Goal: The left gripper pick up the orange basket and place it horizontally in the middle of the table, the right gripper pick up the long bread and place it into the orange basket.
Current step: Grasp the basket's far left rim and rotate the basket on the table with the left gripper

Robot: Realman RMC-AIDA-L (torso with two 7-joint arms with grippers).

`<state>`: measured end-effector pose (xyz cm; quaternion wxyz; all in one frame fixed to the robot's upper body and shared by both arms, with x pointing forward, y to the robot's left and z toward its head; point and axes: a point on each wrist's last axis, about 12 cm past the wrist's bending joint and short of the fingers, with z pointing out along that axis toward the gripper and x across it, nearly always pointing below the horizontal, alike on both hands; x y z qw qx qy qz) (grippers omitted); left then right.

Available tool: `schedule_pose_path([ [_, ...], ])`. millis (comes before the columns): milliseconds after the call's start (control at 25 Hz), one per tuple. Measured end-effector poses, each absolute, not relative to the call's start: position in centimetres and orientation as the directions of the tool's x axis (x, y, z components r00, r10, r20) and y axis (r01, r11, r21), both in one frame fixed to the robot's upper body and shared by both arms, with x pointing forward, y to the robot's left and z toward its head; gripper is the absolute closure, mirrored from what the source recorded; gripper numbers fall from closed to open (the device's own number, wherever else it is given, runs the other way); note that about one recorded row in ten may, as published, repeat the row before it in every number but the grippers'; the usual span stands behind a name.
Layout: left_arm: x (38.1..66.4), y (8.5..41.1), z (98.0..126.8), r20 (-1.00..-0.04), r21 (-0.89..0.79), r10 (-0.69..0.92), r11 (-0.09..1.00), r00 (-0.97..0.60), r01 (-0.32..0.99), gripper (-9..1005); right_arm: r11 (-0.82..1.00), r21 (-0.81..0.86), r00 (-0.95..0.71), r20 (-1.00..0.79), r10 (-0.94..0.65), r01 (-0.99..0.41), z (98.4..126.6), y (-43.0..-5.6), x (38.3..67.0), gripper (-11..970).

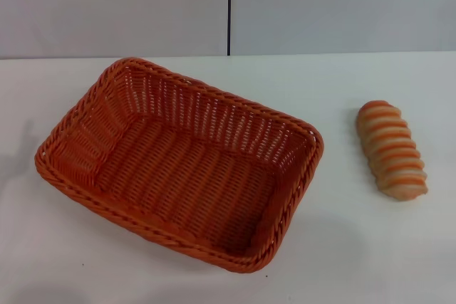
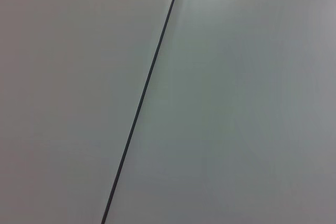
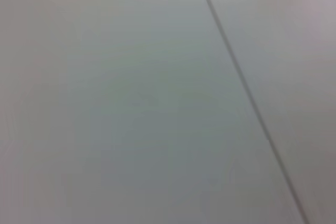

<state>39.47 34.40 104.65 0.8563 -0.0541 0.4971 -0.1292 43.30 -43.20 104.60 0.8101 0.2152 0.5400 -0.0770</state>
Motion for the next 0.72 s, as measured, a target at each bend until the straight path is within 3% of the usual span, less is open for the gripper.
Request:
schedule_pose_path([
  [320,39.8,34.6,104.5,-0.851,-0.217,-0.268,0.963,0.452,0.161,200,0.937,0.215,0.387,-0.917,0.096,0.277,105.3,-42.6,44.9,238],
  [520,40.6,35.6,104.5,-0.877,-0.191,-0.242,0.969,0.415,0.159,202,0.932,0.266,0.380,-0.911,0.160,0.245,105.3,-41.8,46.6,238],
  [720,42.1,36.5,105.1,-0.887,-0.163,-0.223,0.971,0.405,0.177,206,0.922,0.316,0.398,-0.893,0.210,0.222,105.1,-41.4,46.3,238],
])
